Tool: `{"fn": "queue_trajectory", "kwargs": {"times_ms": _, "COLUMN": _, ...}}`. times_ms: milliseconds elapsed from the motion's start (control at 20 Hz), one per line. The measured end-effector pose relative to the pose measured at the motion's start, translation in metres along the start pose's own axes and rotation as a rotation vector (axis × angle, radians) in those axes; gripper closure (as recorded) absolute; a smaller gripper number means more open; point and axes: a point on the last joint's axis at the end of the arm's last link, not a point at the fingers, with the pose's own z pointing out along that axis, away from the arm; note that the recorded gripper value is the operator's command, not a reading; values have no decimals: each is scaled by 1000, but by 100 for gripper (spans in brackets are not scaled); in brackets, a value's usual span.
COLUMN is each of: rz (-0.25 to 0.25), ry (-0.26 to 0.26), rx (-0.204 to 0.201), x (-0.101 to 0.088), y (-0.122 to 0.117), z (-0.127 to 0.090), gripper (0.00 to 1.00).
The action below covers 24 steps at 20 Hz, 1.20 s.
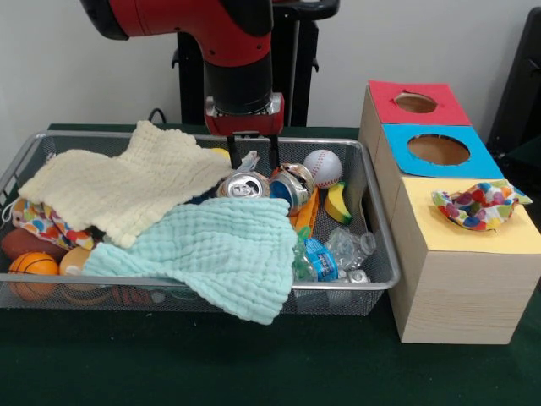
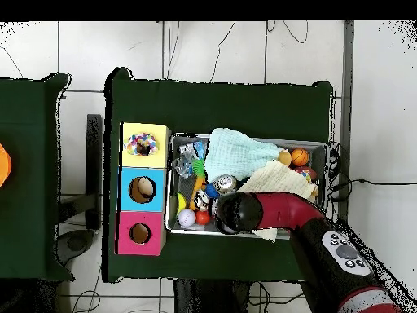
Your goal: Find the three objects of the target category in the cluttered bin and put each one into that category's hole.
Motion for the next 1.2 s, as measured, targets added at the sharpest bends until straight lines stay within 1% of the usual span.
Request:
{"fn": "queue_trajectory", "kwargs": {"times_ms": 250, "rz": 1, "ry": 2, "rx": 0, "x": 0, "y": -1, "z": 1, "gripper": 0}}
{"fn": "queue_trajectory", "kwargs": {"times_ms": 850, "rz": 15, "ry": 36, "rx": -15, "x": 9, "y": -3, "z": 21, "gripper": 0}}
{"fn": "queue_trajectory", "kwargs": {"times_ms": 1200, "rz": 18, "ry": 38, "rx": -15, "x": 10, "y": -3, "z": 23, "gripper": 0}}
